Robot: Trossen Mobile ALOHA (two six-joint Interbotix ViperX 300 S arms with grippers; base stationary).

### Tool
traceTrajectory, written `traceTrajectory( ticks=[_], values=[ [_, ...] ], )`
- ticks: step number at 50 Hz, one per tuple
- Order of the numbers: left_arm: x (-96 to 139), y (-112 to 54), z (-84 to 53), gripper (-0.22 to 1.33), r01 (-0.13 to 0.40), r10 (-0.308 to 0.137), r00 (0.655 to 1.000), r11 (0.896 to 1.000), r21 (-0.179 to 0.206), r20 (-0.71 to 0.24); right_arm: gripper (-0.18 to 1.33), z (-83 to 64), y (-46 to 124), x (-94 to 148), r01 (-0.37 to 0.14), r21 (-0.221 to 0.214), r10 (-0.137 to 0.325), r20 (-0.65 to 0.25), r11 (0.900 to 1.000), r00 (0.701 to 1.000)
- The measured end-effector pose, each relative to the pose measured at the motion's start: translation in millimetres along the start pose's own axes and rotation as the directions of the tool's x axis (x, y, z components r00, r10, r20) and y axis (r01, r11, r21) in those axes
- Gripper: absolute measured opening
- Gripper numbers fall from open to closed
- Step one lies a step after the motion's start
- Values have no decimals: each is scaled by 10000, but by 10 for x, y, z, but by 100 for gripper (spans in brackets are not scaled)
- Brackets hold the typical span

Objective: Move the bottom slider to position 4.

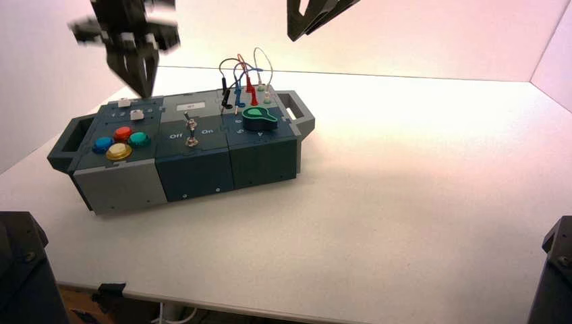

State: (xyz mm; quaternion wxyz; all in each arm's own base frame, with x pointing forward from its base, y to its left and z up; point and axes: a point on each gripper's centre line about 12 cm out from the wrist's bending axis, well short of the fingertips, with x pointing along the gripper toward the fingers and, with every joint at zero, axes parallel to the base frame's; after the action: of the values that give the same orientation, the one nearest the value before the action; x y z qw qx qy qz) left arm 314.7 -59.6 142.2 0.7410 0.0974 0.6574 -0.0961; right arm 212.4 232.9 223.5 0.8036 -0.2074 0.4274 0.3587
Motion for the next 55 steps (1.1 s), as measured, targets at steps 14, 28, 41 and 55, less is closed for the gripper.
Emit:
traceTrajectory(
  ticks=[14,28,41,55],
  values=[
    [-772,18,-84,-1,-221,182,9825,9996,190,1851,79,-21,-178,-21,348,384,-344,-101,9987,9994],
    [-940,124,-408,117,-310,373,9730,9990,-310,2278,79,-102,-554,-361,1426,820,-1437,84,9864,9896],
    [-1123,104,-500,117,-344,466,9406,9985,-420,3363,99,-521,-757,-399,2111,1395,-2126,-44,9675,9771],
    [-711,-7,-432,117,-130,157,9666,9998,-122,2559,100,-712,-768,-159,2067,1420,-2004,-573,9680,9780]
  ],
)
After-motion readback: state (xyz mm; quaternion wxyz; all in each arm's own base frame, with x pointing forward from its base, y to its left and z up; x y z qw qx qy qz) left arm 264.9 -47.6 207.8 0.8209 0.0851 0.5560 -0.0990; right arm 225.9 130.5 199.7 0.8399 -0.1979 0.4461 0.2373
